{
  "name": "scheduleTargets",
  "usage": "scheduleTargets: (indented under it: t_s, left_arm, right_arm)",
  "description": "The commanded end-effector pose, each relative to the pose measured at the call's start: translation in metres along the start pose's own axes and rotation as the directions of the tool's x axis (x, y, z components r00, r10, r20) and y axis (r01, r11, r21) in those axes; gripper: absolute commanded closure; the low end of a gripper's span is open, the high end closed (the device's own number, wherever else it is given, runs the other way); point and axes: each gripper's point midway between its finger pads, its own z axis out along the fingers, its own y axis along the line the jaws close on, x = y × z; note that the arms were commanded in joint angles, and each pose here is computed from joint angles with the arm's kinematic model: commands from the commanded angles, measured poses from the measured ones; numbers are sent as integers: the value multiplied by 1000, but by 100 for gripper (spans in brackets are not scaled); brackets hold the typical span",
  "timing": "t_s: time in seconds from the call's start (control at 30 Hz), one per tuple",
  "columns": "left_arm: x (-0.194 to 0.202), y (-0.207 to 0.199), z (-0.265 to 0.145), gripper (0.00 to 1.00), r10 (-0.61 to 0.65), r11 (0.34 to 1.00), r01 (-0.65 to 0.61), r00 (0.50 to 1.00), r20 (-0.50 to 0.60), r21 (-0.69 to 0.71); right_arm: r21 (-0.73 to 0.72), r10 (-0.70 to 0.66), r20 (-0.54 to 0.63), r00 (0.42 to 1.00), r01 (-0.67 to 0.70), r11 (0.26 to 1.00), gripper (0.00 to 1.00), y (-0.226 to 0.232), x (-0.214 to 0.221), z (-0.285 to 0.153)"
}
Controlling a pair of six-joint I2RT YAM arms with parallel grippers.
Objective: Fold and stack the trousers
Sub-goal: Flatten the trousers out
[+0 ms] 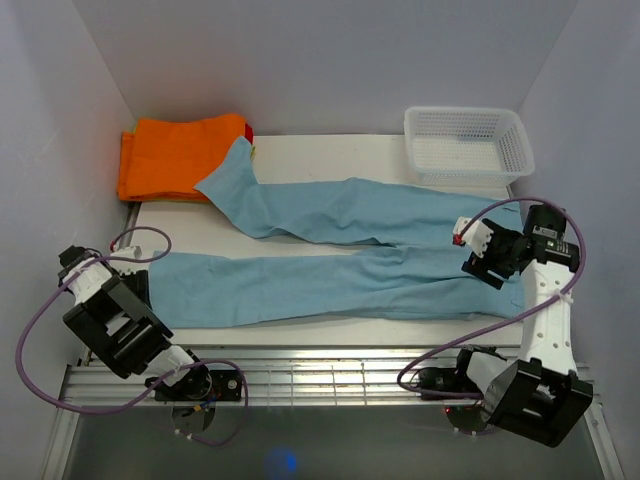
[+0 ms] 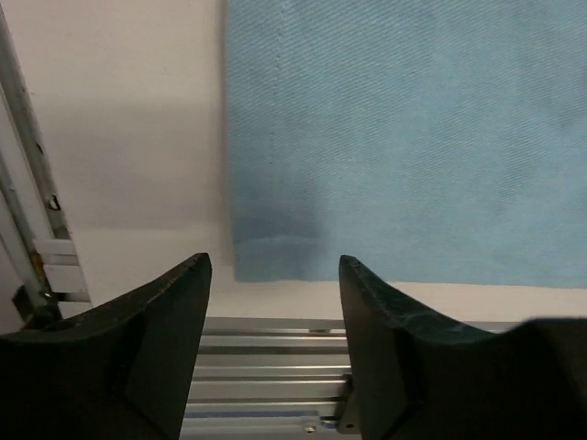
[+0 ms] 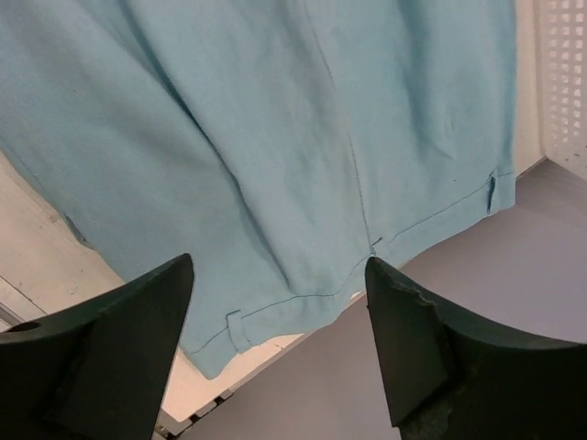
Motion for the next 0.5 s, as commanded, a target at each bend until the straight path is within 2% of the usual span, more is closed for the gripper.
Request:
scheduleTargets:
  t_s: [0.0, 0.03, 0.07, 0.13, 0.17, 0.23, 0.33, 0.4, 0.47]
  left_arm:
    - [-27, -2, -32, 28, 94, 995, -95, 987, 134, 2]
    - [-31, -10, -42, 20, 113, 992, -120, 982, 154, 38]
    - [-59, -12, -63, 13, 142, 986, -160, 957, 253, 50]
    - [-74, -22, -82, 7, 153, 976, -192, 940, 304, 104]
    - [-92, -24, -92, 7, 182, 969, -225, 925, 333, 98]
    - [-98, -26, -83, 7, 174, 966, -222, 938, 300, 134]
    - [-107, -26, -68, 10, 182, 960, -234, 939, 292, 153]
    - [-111, -32, -56, 11, 195, 958, -243, 940, 279, 151]
    - [-115, -44, -49, 11, 202, 954, -252, 940, 275, 161]
  right_arm:
    - [-103, 153, 55, 987, -146, 984, 26, 0, -13, -1]
    - [-162, 186, 27, 982, -180, 970, 29, 10, -10, -1]
    - [-208, 208, 5, 978, -203, 957, 37, 16, -6, 3]
    - [-278, 311, -112, 944, -331, 902, 44, 29, 16, 14]
    - [-302, 336, -146, 931, -365, 881, 50, 33, 23, 16]
    - [-315, 423, -226, 877, -477, 820, 53, 39, 43, 15]
    - [-308, 486, -308, 818, -569, 762, 56, 46, 65, 3]
    - [-320, 489, -351, 799, -593, 739, 55, 60, 75, 1]
    - [-336, 441, -381, 813, -566, 753, 55, 82, 85, 4]
